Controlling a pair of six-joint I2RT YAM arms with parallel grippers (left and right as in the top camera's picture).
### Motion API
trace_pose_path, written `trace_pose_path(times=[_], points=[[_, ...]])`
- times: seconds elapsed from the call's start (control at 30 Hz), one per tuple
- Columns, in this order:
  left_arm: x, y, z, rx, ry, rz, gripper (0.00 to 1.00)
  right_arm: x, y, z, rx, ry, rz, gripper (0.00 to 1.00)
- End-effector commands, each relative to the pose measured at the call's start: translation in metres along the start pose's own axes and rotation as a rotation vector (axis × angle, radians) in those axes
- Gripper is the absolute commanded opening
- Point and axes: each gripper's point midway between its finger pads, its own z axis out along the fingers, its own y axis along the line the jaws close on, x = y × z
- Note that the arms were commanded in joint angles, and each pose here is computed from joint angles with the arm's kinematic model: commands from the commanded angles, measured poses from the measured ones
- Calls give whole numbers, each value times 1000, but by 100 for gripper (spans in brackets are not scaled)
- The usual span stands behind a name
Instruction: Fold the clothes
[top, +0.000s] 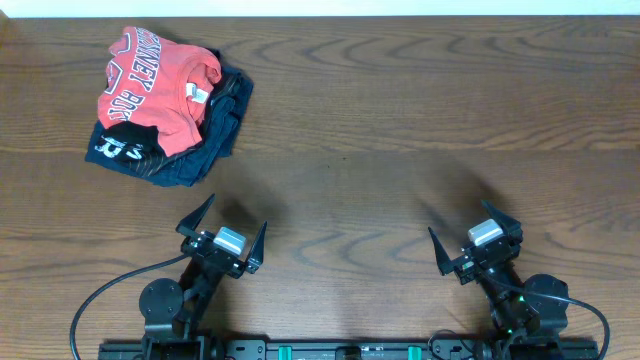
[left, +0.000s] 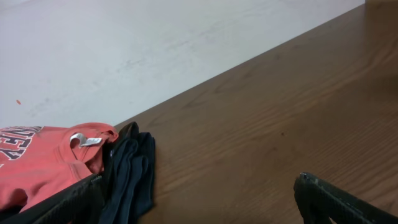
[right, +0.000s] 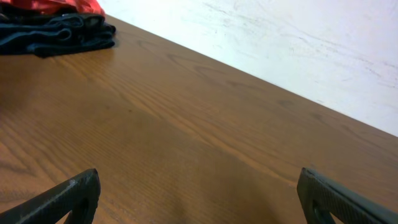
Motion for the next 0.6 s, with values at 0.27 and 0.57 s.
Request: trace_pose_path(times=[0.27,0.57], points=[[15,-6,2,20,30,-22,98,1,-3,-1,15,0,8,99],[15,-6,2,20,30,-22,98,1,-3,-1,15,0,8,99]])
